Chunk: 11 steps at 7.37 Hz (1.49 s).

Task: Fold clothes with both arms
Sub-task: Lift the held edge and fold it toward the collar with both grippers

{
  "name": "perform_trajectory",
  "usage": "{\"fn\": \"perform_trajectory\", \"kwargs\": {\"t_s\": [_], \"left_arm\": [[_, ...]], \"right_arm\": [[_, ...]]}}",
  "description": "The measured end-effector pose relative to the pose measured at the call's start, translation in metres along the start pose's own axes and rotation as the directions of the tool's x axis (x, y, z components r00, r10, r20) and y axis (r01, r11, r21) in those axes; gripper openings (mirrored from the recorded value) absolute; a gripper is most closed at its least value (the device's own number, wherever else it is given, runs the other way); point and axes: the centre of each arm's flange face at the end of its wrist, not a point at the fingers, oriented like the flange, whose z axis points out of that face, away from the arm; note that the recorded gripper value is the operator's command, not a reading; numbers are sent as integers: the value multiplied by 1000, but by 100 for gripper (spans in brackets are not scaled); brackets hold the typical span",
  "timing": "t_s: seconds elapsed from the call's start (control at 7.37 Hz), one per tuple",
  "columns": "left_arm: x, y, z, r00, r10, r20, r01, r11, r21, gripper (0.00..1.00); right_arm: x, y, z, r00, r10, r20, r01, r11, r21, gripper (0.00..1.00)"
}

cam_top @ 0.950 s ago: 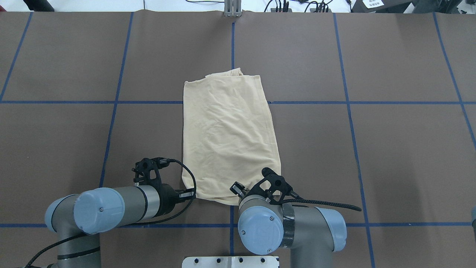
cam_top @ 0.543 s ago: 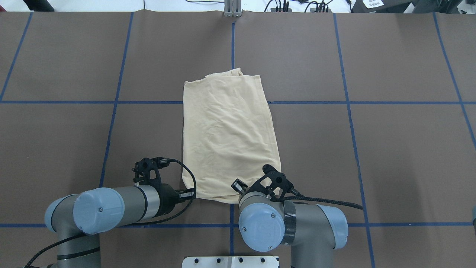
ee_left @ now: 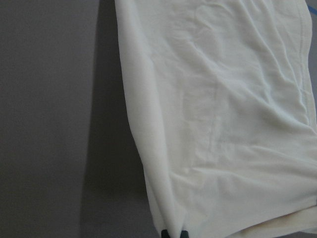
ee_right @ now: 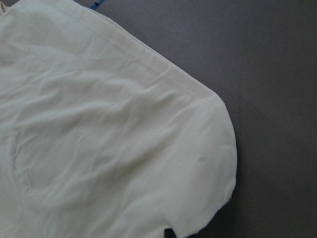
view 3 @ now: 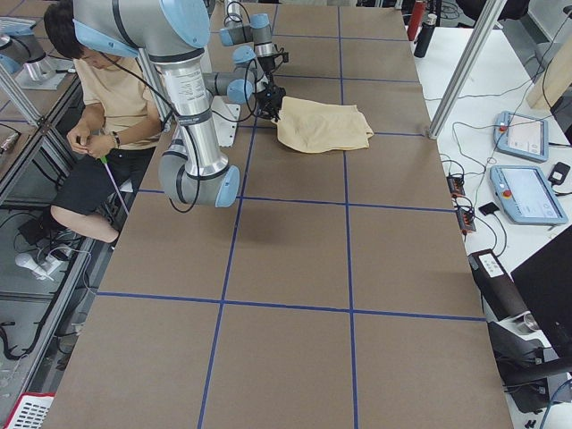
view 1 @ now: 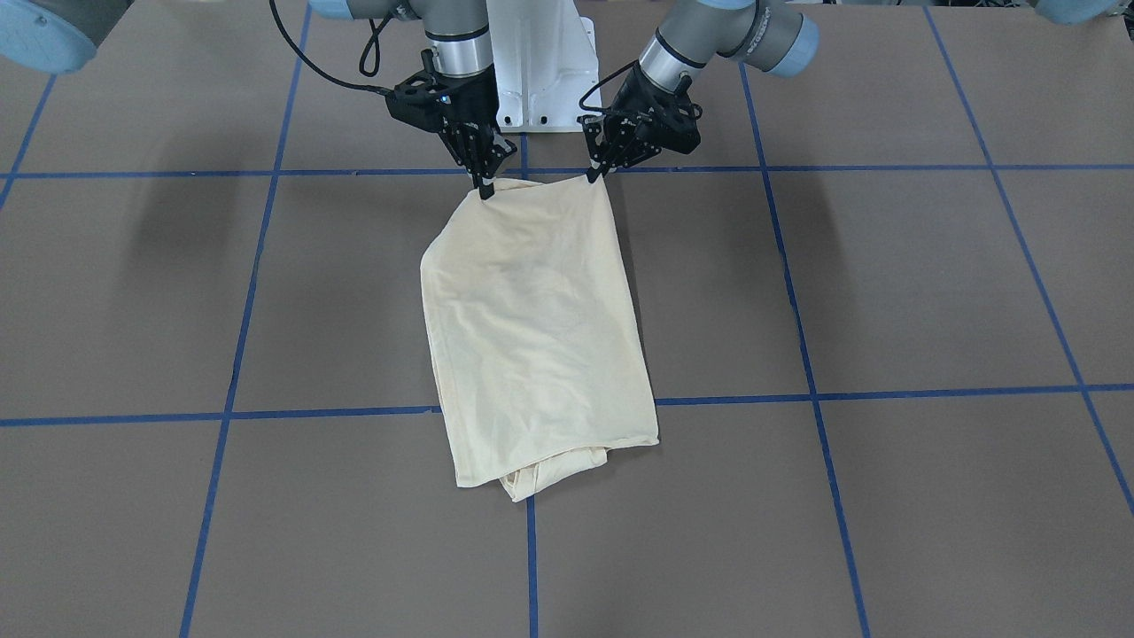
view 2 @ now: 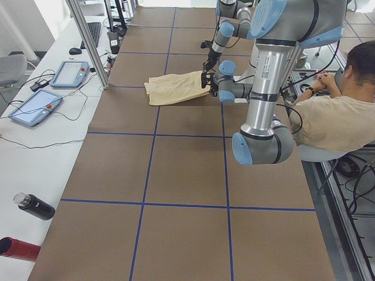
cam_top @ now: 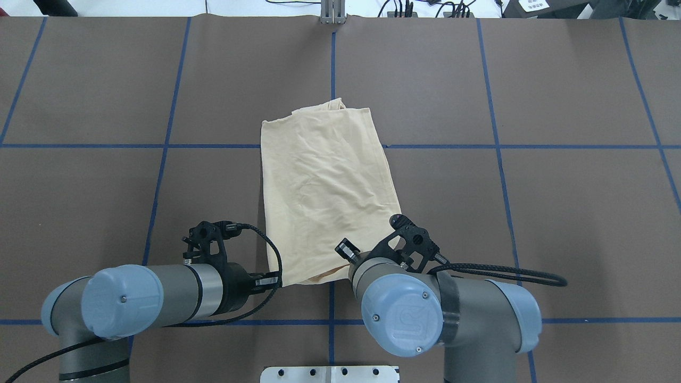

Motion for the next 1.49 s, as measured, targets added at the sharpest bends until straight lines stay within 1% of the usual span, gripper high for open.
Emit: {"fn": "perform_trajectory", "kwargs": {"t_s": [0.27,0.41,0.54,0.68,0.81,0.95,1.09,1.22,1.36,1.49], "left_arm": [[26,7,-50,1000,0,-23,-1,1000,-19,0],[36,11,-76,1000,0,-30,0,1000,-29,0],[45,15,-95,1000,0,-28,-2,999,-47,0],[51,17,-101,1000,2,-17,-3,998,-67,0],[55,9,-95,1000,6,8,-6,998,-63,0],[60,-7,-81,999,18,39,-16,999,-37,0],[65,-32,-61,996,43,78,-43,999,1,0],[64,-66,-45,990,73,122,-79,996,47,0],[61,-105,-36,982,96,164,-113,989,94,0],[57,-143,-29,973,108,205,-137,982,133,0]], "right_arm": [[17,19,-65,999,-32,-5,32,998,-61,0],[26,23,-92,999,-48,-8,47,996,-82,0],[28,19,-105,998,-57,-10,56,995,-82,0],[25,12,-104,997,-72,-13,71,995,-66,0],[15,-1,-95,996,-93,-9,92,995,-32,0],[0,-17,-82,994,-107,3,107,994,5,0],[-18,-34,-62,993,-116,23,115,993,41,0],[-44,-52,-40,991,-125,40,122,989,79,0],[-69,-69,-24,990,-135,44,130,986,109,0],[-92,-83,-10,988,-148,33,143,981,130,0]]}}
